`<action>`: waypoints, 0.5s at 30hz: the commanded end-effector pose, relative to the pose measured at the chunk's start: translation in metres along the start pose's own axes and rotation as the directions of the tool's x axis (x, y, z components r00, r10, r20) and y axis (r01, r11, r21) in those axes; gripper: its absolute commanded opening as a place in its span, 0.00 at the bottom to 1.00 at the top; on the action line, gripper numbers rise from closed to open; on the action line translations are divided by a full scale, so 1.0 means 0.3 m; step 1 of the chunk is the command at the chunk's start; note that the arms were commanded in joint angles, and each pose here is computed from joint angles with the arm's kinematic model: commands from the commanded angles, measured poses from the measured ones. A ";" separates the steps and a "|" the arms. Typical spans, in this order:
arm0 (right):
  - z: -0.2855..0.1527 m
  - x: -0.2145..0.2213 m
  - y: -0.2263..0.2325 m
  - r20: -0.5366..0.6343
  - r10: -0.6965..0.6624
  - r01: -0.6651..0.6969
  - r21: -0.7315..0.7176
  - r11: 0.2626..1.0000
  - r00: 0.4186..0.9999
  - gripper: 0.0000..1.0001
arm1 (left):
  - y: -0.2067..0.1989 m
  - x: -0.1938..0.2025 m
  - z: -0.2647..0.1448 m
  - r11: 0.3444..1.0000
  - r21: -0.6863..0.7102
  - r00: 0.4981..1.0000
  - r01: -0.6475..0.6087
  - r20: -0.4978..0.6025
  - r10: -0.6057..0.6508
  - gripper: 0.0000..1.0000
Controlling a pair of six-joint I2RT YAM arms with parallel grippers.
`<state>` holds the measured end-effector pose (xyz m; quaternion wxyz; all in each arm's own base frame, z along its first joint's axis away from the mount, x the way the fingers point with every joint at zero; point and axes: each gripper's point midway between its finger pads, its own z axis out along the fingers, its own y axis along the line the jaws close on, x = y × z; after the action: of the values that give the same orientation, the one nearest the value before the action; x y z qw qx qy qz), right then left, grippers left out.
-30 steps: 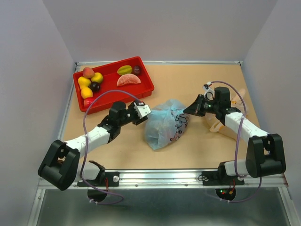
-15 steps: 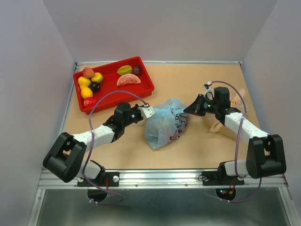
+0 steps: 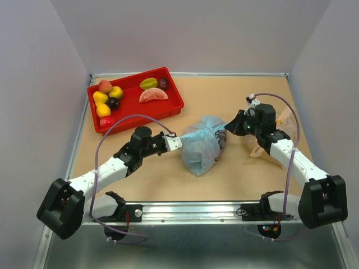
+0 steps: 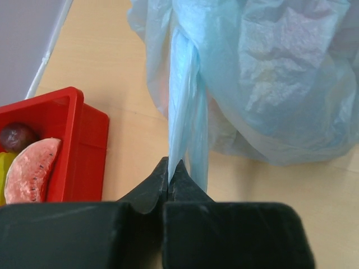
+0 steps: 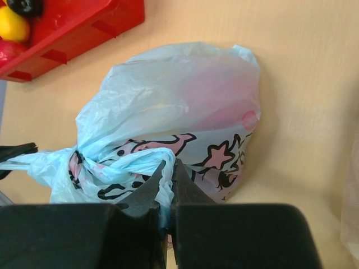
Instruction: Place the fake fruits into the plastic bag and tie a complex knot
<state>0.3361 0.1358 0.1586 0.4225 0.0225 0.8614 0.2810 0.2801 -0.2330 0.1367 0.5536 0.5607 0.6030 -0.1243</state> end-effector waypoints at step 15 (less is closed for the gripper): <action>-0.144 -0.234 -0.432 0.150 -0.212 0.111 0.500 0.859 0.966 0.00 | -0.055 0.299 -0.259 0.999 0.040 0.952 -0.029 -0.303 0.040 0.00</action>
<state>0.3280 0.1367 0.1524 0.4181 -0.0396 0.8657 0.2725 0.2557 -0.1919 0.1353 0.5404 0.6052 0.5757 -0.1013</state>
